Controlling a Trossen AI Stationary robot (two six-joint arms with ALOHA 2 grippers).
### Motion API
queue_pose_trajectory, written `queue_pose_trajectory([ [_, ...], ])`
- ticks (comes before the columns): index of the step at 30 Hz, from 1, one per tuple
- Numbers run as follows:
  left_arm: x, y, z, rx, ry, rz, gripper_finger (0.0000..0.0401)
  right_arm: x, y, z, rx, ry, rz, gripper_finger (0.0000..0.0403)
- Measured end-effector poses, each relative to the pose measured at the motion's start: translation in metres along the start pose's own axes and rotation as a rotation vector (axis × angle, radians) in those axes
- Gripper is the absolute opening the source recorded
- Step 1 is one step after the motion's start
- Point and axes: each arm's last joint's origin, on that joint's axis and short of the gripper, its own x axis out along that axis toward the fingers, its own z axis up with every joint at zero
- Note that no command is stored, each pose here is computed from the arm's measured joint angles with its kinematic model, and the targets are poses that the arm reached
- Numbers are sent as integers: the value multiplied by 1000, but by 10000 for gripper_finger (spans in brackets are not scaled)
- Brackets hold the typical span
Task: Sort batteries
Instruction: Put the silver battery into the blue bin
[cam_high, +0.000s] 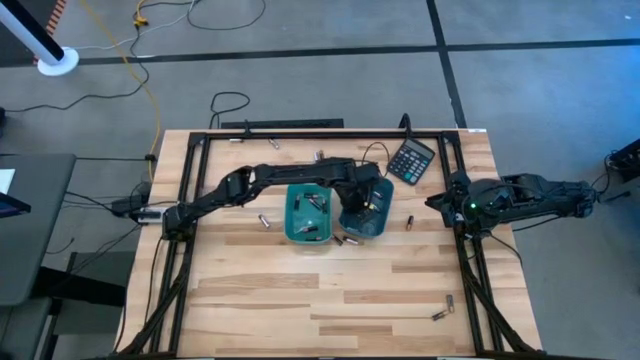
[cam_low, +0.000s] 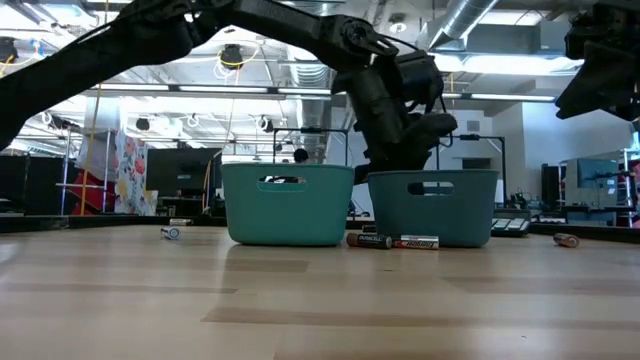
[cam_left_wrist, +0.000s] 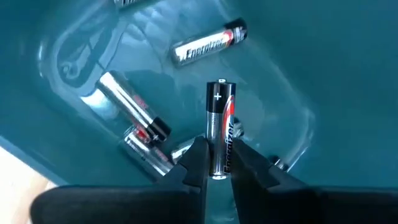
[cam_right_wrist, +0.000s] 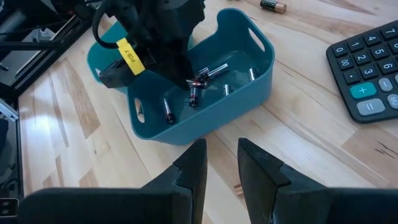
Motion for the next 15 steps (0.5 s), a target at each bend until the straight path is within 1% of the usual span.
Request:
queue_pose_trajectory([
  [4, 4, 2, -3, 8, 9, 24, 42, 0, 0, 0, -2, 0, 0, 108],
  [11, 4, 2, -3, 25, 8, 31, 89, 0, 0, 0, -2, 0, 0, 108],
  [15, 4, 2, -3, 23, 7, 32, 98, 0, 0, 0, -2, 0, 0, 108],
])
